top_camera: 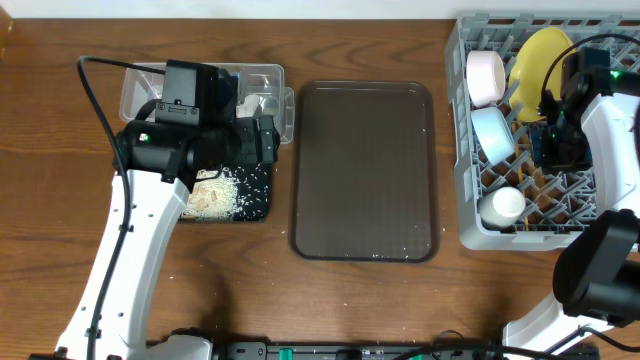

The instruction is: Sort waste into correct bins and load items into the dishwasher rack

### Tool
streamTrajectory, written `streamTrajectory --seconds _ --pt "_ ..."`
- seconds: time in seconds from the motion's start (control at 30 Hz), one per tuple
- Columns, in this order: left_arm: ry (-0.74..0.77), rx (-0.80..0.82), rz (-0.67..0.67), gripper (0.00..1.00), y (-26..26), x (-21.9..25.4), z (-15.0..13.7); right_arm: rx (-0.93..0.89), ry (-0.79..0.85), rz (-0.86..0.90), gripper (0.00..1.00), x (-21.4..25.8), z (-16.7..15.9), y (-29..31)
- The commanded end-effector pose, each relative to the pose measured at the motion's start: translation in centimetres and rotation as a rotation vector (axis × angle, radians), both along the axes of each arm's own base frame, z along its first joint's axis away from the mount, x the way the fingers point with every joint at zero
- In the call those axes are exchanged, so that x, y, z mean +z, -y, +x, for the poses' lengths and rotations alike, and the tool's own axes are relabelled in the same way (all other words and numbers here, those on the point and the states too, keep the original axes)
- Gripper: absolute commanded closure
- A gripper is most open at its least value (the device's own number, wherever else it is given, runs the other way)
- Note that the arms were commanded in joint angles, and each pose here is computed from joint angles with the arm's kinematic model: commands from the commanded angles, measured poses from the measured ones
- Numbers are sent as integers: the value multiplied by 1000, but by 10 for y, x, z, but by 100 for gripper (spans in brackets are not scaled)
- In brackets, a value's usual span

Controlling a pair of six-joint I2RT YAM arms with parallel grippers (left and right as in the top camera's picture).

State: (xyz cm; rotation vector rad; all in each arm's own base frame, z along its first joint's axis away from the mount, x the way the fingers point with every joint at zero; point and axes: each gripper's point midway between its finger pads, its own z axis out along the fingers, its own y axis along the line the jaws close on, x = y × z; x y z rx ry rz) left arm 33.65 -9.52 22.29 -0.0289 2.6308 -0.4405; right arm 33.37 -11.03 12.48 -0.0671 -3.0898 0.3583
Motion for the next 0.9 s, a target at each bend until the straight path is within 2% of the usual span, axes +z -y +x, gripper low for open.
streamTrajectory --seconds 0.0,0.2,0.33,0.43,0.47,0.53,0.57,0.6,0.87 --pt "3 2 16 7 -3 0 2 7 -1 36 63 -3 0 -5" --pt "3 2 16 7 -3 0 2 9 26 49 56 5 2 -8" --pt "3 2 16 7 -3 0 2 22 132 113 54 31 12 -22" --pt "3 2 16 7 -3 0 2 49 257 167 50 67 20 -38" --pt "3 2 16 7 -3 0 2 60 299 182 46 79 21 -43" --pt "3 2 16 7 -3 0 2 89 401 217 30 111 21 -56" --pt "3 2 16 7 -3 0 2 107 461 252 8 130 18 -65" --pt "3 2 16 7 -3 0 2 129 518 293 1 148 15 -75" --pt "3 2 16 7 -3 0 2 196 759 289 1 224 -31 -93"
